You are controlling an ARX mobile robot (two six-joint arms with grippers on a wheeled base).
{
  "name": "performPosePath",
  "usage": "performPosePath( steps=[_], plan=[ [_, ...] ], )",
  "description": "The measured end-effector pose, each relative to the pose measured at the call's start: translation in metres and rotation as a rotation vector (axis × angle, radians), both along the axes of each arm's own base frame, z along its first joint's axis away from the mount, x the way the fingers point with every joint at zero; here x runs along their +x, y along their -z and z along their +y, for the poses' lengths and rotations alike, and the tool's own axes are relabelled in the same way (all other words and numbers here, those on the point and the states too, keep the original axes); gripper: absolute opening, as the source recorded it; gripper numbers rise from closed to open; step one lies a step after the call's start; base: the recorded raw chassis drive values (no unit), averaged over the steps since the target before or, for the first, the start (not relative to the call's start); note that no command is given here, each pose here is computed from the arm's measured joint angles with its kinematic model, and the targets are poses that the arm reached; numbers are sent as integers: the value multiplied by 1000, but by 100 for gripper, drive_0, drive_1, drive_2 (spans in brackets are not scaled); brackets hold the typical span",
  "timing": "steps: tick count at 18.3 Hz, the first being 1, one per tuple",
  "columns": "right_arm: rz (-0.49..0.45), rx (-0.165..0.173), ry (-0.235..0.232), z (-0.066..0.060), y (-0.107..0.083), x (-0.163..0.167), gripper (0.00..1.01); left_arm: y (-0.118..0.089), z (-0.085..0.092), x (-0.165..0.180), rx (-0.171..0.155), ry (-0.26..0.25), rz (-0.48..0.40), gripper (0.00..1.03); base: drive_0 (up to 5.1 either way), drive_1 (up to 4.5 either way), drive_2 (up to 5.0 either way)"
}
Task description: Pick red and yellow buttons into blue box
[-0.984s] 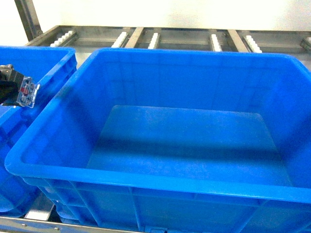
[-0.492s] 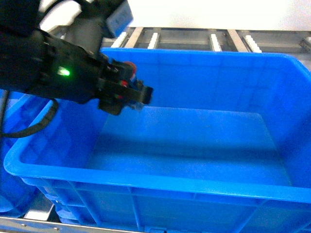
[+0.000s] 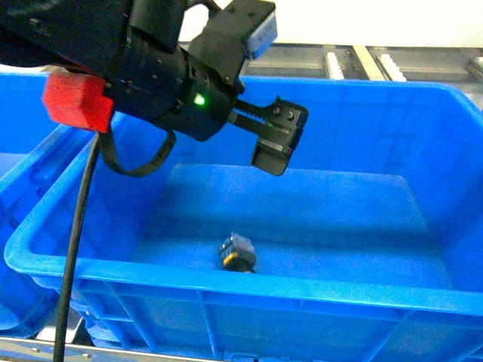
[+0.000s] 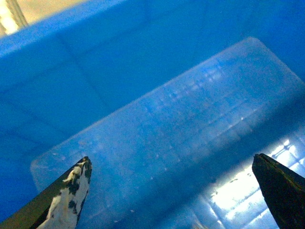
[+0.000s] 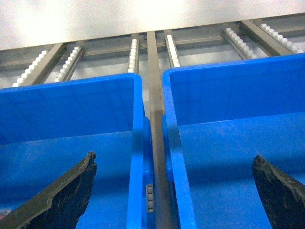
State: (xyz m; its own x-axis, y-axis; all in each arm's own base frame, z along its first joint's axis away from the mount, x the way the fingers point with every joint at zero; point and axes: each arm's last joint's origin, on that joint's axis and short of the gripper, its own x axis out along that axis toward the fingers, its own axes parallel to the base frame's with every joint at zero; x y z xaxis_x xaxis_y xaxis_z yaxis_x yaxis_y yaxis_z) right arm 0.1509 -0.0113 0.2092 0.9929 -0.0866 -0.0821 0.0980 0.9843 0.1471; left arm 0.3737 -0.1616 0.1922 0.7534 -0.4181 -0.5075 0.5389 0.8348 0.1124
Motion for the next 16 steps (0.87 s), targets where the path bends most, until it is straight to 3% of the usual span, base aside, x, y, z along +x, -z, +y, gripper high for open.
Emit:
performPosePath(
  steps=[2,4,5,7,9,11,12,13,15,16],
  plan=[
    [0,0,0,0,0,0,98,-18,20,-17,-29,-64,-119,98,0,0,0],
    [0,0,0,0,0,0,98,-36,62,-55,-48,-229,-312,98,0,0,0],
    [0,0,0,0,0,0,98,-39,75,-68,-54,-284,-366,98,0,0,0],
    [0,0,0,0,0,0,98,-36,108,-108,-50,-412,-423,98,0,0,0],
    [0,0,0,0,0,0,98,-22,125,-142,-45,-496,-401,98,0,0,0],
    [0,0,0,0,0,0,98,-13,130,-169,-61,-525,-379,98,0,0,0],
    [0,0,0,0,0,0,98,-15,131,-178,-90,-530,-406,98,0,0,0],
    [0,0,0,0,0,0,98,-21,131,-179,-113,-531,-438,98,0,0,0],
    [0,0,0,0,0,0,98,-24,130,-178,-118,-533,-439,98,0,0,0],
    [-19,-8,-12,0,0,0,96,-22,131,-177,-135,-530,-446,96,0,0,0]
  ],
)
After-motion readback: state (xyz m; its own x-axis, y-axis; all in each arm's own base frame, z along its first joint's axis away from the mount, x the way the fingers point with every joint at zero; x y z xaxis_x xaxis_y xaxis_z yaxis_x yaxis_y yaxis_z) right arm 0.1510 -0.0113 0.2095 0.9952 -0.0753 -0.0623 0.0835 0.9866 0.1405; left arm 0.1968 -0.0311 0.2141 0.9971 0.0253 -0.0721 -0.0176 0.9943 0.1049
